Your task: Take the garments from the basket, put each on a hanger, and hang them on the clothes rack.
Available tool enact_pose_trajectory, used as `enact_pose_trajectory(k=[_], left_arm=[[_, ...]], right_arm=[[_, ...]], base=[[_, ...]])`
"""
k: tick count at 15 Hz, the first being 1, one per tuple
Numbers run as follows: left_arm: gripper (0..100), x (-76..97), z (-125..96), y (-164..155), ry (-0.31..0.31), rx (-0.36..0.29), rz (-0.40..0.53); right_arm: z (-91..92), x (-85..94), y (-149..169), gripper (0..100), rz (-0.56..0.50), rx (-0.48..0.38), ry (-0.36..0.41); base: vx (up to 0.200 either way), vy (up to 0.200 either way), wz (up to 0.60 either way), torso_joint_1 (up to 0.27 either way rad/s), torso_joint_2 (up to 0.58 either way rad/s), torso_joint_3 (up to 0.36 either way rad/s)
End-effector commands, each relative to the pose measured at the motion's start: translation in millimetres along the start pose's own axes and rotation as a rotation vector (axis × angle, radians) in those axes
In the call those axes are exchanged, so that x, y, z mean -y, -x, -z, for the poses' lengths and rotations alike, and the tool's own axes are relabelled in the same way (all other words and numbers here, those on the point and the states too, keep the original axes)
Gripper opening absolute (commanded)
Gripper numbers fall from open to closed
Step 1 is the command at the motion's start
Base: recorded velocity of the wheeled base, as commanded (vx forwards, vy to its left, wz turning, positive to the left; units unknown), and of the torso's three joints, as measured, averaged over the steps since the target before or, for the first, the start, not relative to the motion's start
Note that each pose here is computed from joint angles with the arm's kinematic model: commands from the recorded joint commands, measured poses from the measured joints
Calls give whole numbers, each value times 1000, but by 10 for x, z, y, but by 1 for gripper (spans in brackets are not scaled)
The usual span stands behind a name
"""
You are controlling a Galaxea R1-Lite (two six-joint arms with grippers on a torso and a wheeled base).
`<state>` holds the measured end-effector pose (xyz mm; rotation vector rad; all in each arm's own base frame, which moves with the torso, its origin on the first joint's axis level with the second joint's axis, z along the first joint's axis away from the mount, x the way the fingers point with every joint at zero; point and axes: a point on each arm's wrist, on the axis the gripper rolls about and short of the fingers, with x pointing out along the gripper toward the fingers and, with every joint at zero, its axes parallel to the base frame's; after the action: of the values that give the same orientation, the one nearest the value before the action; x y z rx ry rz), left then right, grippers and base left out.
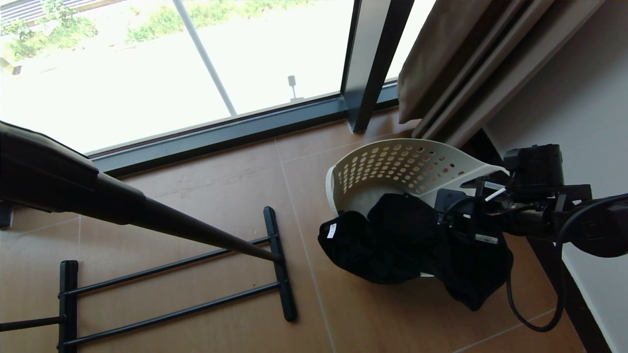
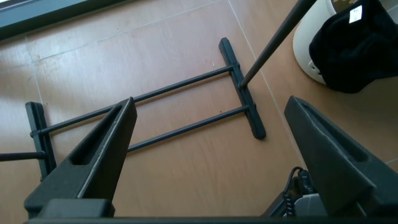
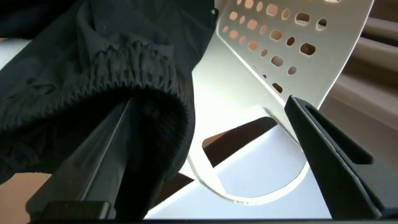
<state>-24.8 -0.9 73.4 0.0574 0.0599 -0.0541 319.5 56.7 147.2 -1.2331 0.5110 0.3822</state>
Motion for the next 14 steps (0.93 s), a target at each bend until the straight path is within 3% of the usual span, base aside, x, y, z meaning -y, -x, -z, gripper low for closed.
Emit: enact_pose_trajectory(k=[1,4,5,9,12,14], left_arm=[[100,0,-1,1,-4,0,1],[100,0,3,0,-4,-1,0],[100,0,3,0,-4,-1,0],[100,0,-1,1,-1,0,1],[100,0,-1,1,-3,0,3],[100,1,-1,1,-3,0,4]], right_arm=[[-15,-29,-126,100,8,-11,4],[-68,-52,-231,100,7,-4,14],[-72,-52,-253,0,5,-3,13],[-82,13,-115,0,34,14,6],[-132,105,479,0,118,92,-16],[-121,94,847,0,140,132,-78]], base=[[0,0,0,0,0,0],[0,0,0,0,0,0],[0,0,0,0,0,0],[0,0,0,0,0,0],[0,0,0,0,0,0],[0,0,0,0,0,0]])
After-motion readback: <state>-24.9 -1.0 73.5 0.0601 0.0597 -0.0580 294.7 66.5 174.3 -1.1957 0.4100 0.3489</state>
